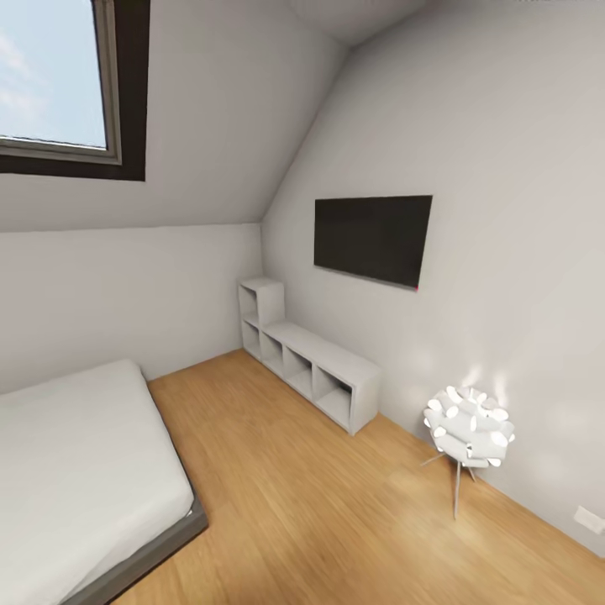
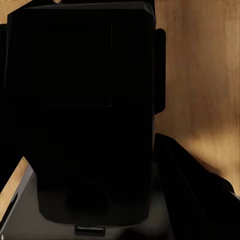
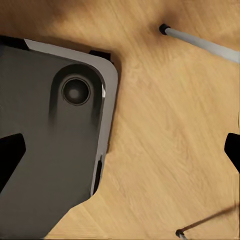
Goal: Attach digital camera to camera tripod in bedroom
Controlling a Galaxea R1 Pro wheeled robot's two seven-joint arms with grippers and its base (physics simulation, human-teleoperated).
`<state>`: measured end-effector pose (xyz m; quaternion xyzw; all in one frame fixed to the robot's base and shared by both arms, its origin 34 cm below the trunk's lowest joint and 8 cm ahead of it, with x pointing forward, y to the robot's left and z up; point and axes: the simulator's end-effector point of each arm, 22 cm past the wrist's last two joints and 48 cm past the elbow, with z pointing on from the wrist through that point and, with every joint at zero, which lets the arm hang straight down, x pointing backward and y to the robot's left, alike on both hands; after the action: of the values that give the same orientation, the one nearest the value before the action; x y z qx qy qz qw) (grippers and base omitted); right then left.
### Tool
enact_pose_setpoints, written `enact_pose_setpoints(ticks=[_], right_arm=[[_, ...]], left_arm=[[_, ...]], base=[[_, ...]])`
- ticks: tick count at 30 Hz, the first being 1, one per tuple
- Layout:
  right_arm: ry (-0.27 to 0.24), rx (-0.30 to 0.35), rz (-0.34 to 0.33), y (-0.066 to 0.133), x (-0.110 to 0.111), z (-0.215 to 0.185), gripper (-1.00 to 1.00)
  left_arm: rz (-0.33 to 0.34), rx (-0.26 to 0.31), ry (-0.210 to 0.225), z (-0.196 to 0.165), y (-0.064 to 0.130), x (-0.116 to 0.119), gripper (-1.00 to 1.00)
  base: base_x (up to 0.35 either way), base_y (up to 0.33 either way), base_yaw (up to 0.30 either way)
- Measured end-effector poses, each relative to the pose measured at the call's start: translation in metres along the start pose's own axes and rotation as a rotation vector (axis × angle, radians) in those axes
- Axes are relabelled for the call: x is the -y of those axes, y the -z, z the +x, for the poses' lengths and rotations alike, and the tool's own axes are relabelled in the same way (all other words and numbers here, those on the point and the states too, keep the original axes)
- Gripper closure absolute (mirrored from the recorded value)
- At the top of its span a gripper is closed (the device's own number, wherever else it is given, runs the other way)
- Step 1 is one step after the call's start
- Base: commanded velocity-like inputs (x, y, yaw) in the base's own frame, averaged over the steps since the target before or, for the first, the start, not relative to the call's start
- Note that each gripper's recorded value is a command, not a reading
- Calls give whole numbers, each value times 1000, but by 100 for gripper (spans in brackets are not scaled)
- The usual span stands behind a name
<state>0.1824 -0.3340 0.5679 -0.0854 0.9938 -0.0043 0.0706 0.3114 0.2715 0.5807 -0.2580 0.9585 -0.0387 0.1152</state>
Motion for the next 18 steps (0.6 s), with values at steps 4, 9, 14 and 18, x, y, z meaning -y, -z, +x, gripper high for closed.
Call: enact_pose_setpoints(ticks=[4,9,14,18], right_arm=[[29,-4,-5,4,-2,1,-100],[38,-5,-3,10,0,2,-100],[40,-5,-3,16,0,3,-100],[41,-5,-3,20,0,3,-100]], left_arm=[[0,-1,0,0,5,0,100],[0,-1,0,0,10,0,100],[0,-1,0,0,16,0,100],[0,-1,1,0,20,0,100]], base=[[0,0,0],[0,0,0],[0,0,0],[0,0,0]])
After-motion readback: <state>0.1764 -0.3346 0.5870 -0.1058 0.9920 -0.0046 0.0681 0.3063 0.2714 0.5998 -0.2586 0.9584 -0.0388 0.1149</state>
